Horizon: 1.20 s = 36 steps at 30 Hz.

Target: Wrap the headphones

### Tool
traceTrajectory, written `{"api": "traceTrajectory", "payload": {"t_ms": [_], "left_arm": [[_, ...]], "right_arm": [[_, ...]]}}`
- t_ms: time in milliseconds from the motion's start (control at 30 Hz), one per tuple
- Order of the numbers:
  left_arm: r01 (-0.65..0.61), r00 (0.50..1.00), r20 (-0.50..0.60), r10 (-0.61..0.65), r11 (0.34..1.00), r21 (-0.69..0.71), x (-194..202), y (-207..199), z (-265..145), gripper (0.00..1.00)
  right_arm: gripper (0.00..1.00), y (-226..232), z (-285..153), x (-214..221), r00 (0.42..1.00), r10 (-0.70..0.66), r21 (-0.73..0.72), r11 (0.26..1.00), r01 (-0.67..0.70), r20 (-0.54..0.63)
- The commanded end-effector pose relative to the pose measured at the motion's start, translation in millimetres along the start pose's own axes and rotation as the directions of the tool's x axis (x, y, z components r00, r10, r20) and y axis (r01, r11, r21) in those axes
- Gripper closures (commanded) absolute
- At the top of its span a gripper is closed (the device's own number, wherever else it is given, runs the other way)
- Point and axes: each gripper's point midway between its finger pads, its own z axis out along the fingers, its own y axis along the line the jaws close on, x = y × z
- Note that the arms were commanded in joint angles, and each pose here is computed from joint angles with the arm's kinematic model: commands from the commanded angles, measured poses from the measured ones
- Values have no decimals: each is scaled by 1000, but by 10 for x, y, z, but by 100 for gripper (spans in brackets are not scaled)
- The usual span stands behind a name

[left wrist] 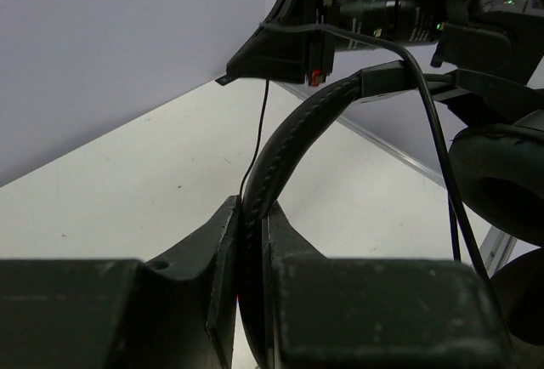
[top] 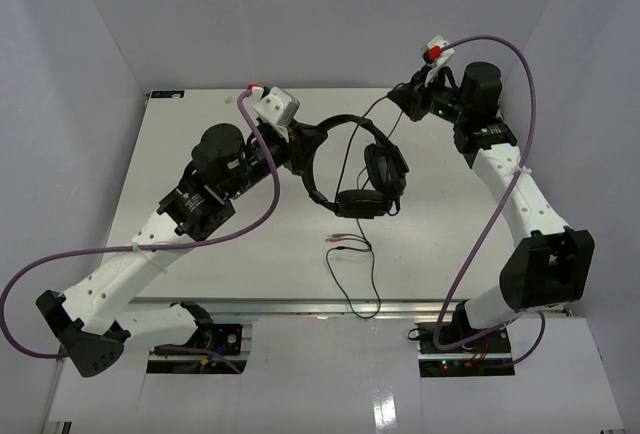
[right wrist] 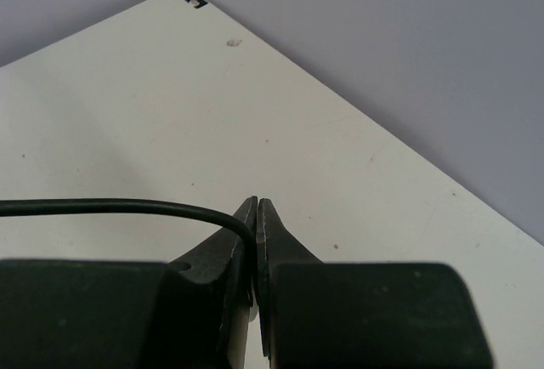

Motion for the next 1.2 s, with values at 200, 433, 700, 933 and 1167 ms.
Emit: {"api": "traceTrajectory", "payload": {"t_ms": [200, 433, 700, 933, 1167], "left_arm": [[3, 1000, 8, -3, 1000, 5, -23, -34, -108, 100], [19, 999, 43, -20, 999, 27, -155, -86, -160, 100], [124, 982, 122, -145, 978, 169, -545, -372, -116, 100], [222, 936, 227, -269, 951, 214, -940, -429, -74, 100], [304, 855, 421, -303, 950, 65, -1361, -62, -28, 100]], "right_arm": [[92, -270, -454, -847, 975, -10, 54, 999, -2, 223], [92, -323, -388, -647, 981, 38, 35, 998, -46, 190], [92, -196, -114, -233, 987, 110, -43, 994, -106, 114], [92, 258, 95, -43, 991, 109, -158, 983, -95, 83], [92, 995, 72, 44, 987, 87, -342, 939, -35, 138]]}}
